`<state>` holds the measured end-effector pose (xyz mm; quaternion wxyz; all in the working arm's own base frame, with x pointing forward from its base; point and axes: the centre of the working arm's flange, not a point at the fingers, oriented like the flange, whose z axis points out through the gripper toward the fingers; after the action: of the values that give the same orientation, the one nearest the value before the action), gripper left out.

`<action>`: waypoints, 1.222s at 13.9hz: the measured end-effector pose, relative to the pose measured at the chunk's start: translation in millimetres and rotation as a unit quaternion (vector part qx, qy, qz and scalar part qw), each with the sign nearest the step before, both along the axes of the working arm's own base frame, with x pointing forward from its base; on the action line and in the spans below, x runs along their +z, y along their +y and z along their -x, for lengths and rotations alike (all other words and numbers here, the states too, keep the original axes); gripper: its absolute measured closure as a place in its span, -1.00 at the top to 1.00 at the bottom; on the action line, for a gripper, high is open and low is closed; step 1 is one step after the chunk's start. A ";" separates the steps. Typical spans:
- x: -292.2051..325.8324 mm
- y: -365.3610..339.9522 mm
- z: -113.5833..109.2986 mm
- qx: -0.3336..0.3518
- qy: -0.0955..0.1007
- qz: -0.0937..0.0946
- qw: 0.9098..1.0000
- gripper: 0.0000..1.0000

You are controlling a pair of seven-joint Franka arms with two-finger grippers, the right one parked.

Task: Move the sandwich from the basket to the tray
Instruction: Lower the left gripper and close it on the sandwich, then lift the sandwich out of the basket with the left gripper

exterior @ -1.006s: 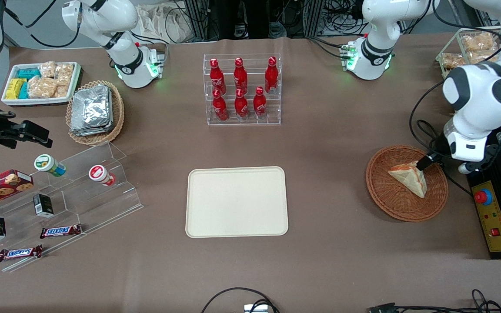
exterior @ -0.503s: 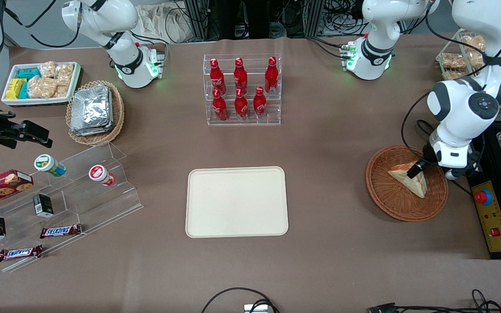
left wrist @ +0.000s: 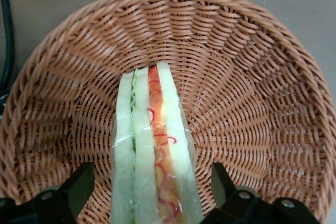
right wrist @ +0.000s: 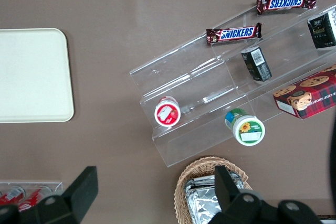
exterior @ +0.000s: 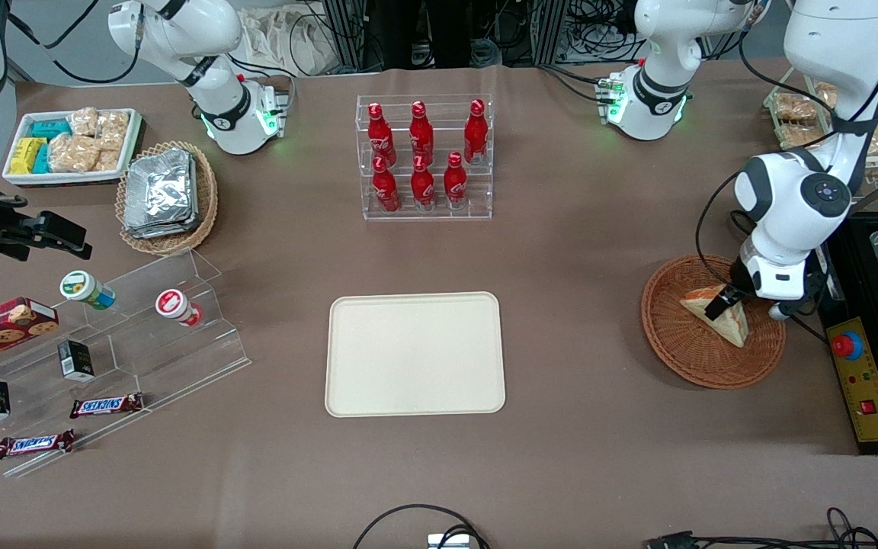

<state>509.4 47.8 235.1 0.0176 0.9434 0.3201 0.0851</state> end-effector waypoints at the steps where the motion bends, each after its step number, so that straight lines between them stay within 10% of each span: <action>1: -1.6 0.0 0.0 0.001 0.000 0.000 1.000 0.96; 8: -3.3 -0.8 1.9 0.000 -0.009 0.000 1.000 -0.41; 17: 47.4 -26.7 -3.1 -0.113 -0.008 -0.018 0.993 -0.59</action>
<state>512.4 21.0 282.5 0.0124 0.9730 0.2096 0.0958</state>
